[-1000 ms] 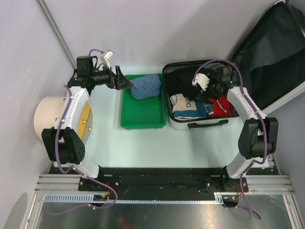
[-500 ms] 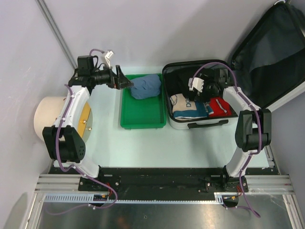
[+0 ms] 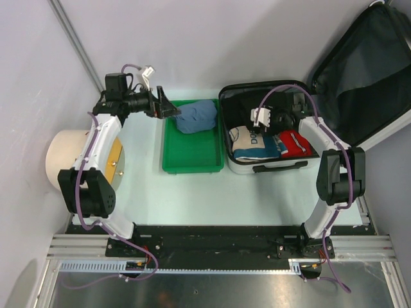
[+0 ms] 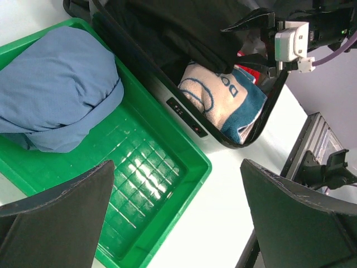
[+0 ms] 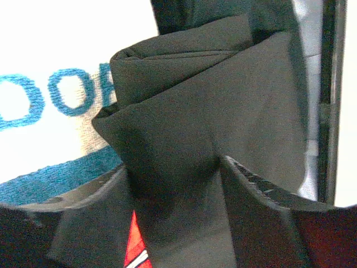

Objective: Open, take out, and arrange the luggage

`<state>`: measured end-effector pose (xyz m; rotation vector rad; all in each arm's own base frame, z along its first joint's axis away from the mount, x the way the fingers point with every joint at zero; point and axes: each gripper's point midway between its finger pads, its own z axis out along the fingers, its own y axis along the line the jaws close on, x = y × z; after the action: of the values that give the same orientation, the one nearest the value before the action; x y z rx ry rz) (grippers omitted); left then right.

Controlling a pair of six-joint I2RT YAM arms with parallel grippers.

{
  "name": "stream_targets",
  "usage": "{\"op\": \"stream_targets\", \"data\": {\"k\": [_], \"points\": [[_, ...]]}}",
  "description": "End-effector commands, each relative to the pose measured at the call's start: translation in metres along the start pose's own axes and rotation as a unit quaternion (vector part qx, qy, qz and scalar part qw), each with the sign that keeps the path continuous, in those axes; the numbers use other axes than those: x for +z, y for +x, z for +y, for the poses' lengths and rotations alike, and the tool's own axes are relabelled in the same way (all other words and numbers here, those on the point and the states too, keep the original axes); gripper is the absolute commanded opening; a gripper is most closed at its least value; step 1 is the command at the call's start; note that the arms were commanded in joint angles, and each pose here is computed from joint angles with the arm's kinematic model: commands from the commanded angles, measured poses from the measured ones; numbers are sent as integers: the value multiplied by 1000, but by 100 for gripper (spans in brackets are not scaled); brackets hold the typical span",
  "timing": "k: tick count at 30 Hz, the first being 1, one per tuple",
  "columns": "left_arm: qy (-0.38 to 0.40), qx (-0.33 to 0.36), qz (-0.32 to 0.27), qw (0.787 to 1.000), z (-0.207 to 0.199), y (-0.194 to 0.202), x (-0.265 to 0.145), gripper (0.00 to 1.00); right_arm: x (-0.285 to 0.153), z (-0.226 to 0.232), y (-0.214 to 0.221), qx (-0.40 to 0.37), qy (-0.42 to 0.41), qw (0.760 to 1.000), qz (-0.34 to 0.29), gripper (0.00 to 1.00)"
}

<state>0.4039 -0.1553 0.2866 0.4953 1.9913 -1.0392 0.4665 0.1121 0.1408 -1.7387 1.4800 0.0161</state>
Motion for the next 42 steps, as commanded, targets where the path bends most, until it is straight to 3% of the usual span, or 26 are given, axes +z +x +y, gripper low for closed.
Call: {"op": "stream_targets", "data": {"k": [1, 4, 5, 7, 13, 19, 23, 28, 29, 30, 31, 34, 37, 42], "points": [[14, 32, -16, 999, -12, -20, -1, 100, -4, -39, -15, -5, 72, 997, -24, 57], [18, 56, -19, 998, -21, -25, 2, 100, -19, -54, -16, -10, 100, 994, -33, 37], [15, 66, -19, 998, -23, -26, 4, 100, -22, -59, -18, -10, 109, 993, -39, 14], [21, 93, -18, 995, -35, -29, 11, 100, -30, -68, -22, -6, 126, 991, -46, 0], [25, 185, -17, 982, -53, -42, 41, 100, -50, -110, -35, 46, 193, 977, -80, 0], [43, 200, -13, 979, -58, -54, 80, 100, -66, -148, -30, 59, 251, 963, -80, 0], [52, 188, -10, 981, -59, -57, 97, 100, -56, -143, -14, 49, 243, 967, -55, 0], [53, 168, -2, 984, -55, -50, 103, 99, -29, -102, 2, 62, 173, 982, -32, 0], [53, 168, -1, 984, -55, -49, 102, 99, -22, -95, 4, 62, 158, 985, -28, 2], [53, 166, 2, 985, -54, -46, 102, 99, -17, -89, 6, 64, 147, 987, -26, 11], [54, 166, 3, 985, -54, -45, 102, 99, -13, -81, 10, 70, 133, 988, -20, 35], [50, 162, 7, 986, -52, -40, 101, 99, 0, -64, 17, 74, 102, 992, -12, 71], [52, 160, 8, 986, -53, -38, 99, 99, 11, -49, 21, 69, 72, 995, -9, 88], [47, 158, 12, 986, -52, -33, 95, 99, 24, -38, 33, 58, 52, 997, 4, 100]]}}
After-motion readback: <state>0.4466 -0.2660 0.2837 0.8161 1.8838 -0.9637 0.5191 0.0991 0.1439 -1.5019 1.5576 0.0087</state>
